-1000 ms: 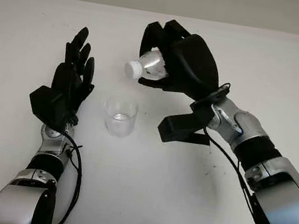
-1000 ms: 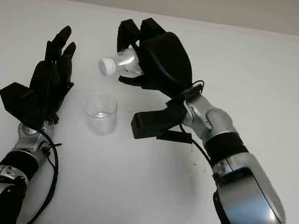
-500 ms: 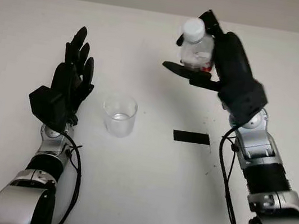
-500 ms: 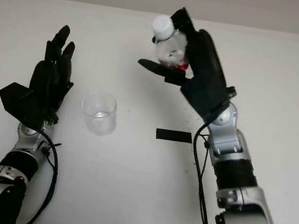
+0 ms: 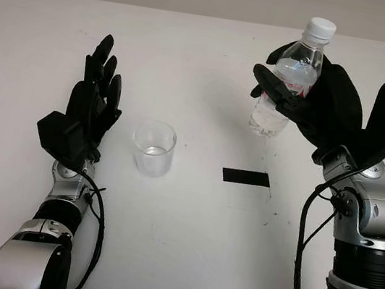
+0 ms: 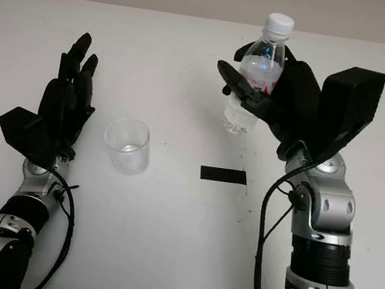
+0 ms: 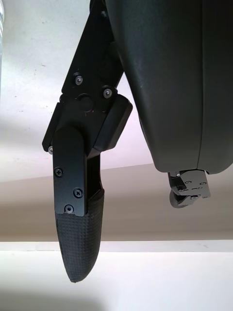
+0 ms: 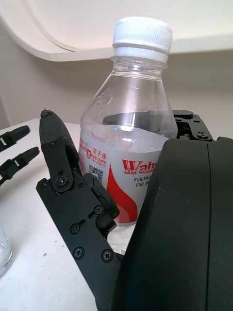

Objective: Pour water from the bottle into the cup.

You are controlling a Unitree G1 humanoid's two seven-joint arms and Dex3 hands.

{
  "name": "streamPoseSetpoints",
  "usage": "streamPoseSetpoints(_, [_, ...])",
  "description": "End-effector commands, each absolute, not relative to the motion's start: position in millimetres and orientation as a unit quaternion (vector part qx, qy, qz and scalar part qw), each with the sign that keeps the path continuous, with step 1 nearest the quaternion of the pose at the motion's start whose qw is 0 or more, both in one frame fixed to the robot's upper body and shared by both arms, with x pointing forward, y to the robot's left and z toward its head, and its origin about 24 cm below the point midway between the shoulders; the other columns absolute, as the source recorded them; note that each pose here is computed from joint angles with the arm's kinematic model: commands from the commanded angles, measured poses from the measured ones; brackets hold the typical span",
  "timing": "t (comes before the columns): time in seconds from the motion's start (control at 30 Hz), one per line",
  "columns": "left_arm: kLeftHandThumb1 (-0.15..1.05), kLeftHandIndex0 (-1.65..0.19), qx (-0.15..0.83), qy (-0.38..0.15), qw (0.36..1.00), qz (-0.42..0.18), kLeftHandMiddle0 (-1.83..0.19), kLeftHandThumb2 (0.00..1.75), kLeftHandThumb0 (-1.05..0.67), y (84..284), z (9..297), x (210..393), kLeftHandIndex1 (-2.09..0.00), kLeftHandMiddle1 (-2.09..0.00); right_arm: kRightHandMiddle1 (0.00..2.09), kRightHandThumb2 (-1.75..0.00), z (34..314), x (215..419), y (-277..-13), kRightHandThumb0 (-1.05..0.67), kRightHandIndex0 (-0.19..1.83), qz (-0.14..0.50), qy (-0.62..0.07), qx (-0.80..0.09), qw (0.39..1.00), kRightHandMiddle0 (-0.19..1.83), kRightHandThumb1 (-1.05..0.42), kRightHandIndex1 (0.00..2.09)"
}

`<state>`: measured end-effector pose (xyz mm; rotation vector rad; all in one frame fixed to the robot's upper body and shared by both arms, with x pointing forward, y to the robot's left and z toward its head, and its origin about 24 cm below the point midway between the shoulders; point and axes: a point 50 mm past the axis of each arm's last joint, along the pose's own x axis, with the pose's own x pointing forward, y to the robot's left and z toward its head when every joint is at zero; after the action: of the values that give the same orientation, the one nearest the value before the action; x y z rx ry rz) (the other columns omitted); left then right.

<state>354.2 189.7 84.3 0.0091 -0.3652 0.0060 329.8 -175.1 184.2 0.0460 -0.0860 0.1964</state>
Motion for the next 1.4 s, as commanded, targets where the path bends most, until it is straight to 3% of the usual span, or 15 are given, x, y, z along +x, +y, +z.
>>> streamPoseSetpoints(0.0, [1.05,0.19,-0.004,-0.143,0.990,0.006,0.19,0.51,-1.05,188.8,60.0,343.6,-0.45,-0.42,2.09,-0.41,185.4,326.4,-172.7,-0.35,1.60,0.097,-0.047,0.034,0.994,1.04,-1.05,2.09])
streamPoseSetpoints(0.23, [1.05,0.19,-0.006,-0.141,0.990,0.008,0.19,0.51,-1.05,191.1,59.0,342.9,-0.41,-0.38,2.09,-0.40,166.3,327.5,-165.7,-0.40,1.50,0.102,-0.042,0.003,0.994,1.10,-1.05,2.09])
streamPoseSetpoints(0.47, [1.05,0.19,-0.004,-0.145,0.989,0.009,0.19,0.51,-1.05,191.8,60.0,342.8,-0.43,-0.38,2.09,-0.40,154.2,324.9,-157.4,-0.41,1.58,0.103,-0.026,-0.034,0.994,1.19,-1.05,2.09])
streamPoseSetpoints(0.77, [1.05,0.19,-0.007,-0.145,0.989,0.010,0.19,0.51,-1.05,192.2,60.0,342.8,-0.43,-0.39,2.09,-0.38,147.8,313.1,-154.9,-0.40,1.46,0.111,-0.051,-0.060,0.991,1.13,-1.05,2.09])
streamPoseSetpoints(1.37, [1.05,0.19,-0.003,-0.142,0.990,0.004,0.19,0.51,-1.05,195.0,59.9,342.8,-0.44,-0.38,2.09,-0.39,138.1,307.6,-151.5,-0.39,1.47,0.101,-0.042,-0.066,0.992,1.08,-1.05,2.09])
